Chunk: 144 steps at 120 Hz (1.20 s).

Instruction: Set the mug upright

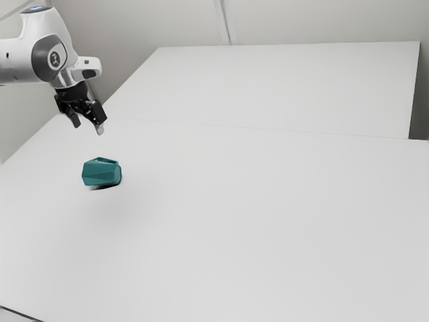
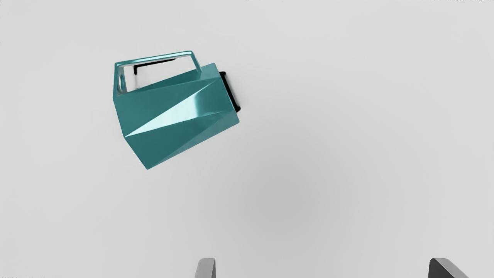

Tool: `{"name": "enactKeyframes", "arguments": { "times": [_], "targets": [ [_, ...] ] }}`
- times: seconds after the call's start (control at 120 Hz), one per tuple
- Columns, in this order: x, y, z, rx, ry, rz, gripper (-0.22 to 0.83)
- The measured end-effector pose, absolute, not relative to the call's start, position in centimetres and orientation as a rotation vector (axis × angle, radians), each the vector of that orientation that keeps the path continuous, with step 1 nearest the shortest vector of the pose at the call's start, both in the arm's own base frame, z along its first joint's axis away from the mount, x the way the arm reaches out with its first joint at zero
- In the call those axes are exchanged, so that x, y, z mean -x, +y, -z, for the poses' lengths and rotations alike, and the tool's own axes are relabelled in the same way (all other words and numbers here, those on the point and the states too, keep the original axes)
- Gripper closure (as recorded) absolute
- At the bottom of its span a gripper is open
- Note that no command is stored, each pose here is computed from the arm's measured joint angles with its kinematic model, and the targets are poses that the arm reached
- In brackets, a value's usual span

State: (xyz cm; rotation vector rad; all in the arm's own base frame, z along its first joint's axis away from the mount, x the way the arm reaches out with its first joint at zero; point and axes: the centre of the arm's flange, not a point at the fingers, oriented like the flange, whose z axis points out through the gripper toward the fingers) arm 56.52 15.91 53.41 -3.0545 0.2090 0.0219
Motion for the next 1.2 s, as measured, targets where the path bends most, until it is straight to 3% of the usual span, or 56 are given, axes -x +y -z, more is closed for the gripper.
{"name": "enactKeyframes", "arguments": {
  "times": [0.267,0.792,1.2],
  "targets": [
    [-55.5,20.9,-52.4,3.142,0.025,0.027,0.00],
    [-56.5,33.6,-41.3,3.350,-0.094,0.008,0.00],
    [-58.1,38.0,-34.9,3.598,-0.069,0.273,0.00]
  ]
}}
